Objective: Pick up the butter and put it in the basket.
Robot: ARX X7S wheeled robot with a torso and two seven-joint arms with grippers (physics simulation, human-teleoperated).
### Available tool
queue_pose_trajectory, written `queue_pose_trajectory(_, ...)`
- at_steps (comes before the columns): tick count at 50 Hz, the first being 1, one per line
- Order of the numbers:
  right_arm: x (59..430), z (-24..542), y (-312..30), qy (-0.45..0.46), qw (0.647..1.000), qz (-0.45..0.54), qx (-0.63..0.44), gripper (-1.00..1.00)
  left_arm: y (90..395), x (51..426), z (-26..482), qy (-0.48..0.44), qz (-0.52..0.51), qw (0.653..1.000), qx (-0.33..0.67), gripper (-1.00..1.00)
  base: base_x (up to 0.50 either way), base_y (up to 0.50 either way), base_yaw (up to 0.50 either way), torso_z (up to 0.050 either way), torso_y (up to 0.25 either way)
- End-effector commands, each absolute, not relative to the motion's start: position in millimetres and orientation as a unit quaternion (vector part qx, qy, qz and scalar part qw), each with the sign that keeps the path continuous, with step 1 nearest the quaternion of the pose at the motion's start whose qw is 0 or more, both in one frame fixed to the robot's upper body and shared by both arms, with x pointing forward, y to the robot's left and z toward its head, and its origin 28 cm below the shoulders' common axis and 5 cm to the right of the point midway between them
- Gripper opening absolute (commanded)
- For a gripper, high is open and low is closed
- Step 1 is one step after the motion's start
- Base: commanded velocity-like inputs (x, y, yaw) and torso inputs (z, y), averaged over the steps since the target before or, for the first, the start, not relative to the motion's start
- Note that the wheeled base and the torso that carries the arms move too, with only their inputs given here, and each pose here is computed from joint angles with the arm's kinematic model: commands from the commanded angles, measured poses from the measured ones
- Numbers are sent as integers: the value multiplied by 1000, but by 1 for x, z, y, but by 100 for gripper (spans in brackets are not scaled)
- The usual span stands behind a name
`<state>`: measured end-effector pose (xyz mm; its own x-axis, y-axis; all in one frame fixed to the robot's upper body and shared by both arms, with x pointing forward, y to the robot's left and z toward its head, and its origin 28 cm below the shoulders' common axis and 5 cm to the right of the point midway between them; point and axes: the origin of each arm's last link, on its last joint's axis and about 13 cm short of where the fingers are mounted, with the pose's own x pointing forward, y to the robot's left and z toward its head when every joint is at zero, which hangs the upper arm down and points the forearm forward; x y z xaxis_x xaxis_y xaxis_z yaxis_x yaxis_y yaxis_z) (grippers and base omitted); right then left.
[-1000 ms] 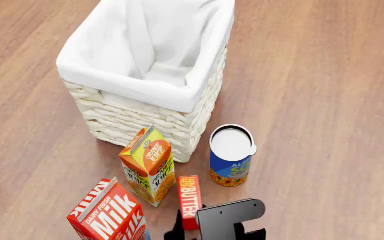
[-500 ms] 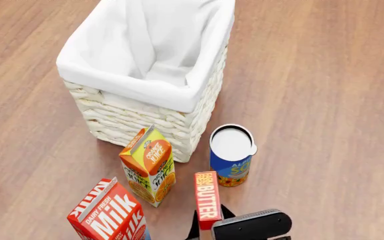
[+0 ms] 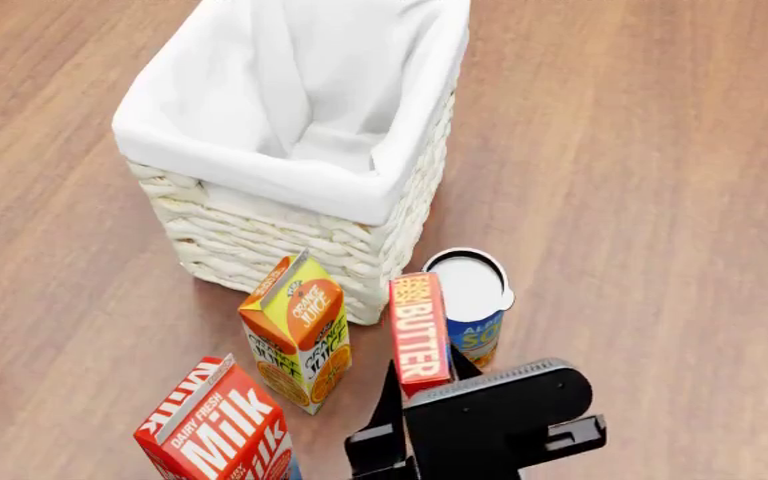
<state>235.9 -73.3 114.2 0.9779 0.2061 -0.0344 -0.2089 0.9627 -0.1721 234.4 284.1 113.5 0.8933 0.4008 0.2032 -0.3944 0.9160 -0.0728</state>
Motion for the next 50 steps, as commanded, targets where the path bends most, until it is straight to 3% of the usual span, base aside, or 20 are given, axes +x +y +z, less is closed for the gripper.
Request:
queue_pose_trajectory(1, 217, 160, -84, -58, 987, 70, -134, -100, 284, 236, 113, -95, 204, 974, -35, 100, 0, 0, 0, 0, 0)
queue_pose_trajectory(20, 210, 208, -111, -74, 982, 33, -169, -100, 279, 236, 113, -97, 202, 974, -41, 100, 0, 0, 0, 1, 1)
queue_pose_trajectory(50, 230, 253, -153, -64, 987, -10, -149, -100, 275, 234, 112, -96, 196, 975, -42, 100, 0, 0, 0, 0, 1)
